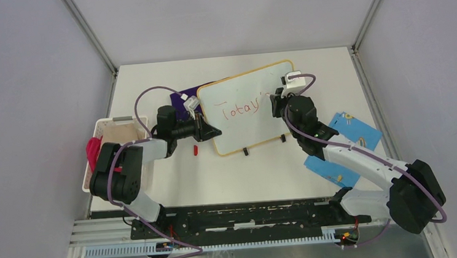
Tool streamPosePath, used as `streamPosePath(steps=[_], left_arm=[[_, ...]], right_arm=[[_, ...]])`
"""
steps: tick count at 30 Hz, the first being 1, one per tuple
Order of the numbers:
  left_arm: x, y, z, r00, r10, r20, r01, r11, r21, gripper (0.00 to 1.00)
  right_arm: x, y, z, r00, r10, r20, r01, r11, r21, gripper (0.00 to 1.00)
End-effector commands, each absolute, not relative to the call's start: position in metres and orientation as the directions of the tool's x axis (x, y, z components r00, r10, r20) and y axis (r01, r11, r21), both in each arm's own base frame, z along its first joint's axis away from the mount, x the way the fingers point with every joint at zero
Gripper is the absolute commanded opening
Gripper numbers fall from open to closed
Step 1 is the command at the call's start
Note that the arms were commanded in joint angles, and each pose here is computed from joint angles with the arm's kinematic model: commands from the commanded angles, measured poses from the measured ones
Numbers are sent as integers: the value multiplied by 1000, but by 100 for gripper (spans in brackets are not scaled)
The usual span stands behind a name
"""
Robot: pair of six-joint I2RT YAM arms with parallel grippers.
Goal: Write a sentence on the whiteboard
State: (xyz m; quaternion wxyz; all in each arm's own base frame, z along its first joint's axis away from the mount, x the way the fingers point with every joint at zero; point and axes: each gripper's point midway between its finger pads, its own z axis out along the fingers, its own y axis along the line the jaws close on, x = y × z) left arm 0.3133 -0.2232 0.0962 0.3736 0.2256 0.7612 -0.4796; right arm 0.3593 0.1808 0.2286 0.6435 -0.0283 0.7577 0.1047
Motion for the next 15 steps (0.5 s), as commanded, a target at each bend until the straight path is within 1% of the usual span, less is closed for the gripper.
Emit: streamPosePath(steps=[1,6,15], left_arm=[[326,-206,62,-623,35,-781,651,577,-493,2],[326,-206,62,-625,36,-779,649,579,-494,2],[326,-206,62,-625,37,-780,648,581,-492,2]], right_arm=[[364,191,249,-132,134,-982,-217,963,161,0],[359,192,239,-153,132,-979,-234,958,165,0],[353,182,223,-188,110,-976,-201,968,148,0]])
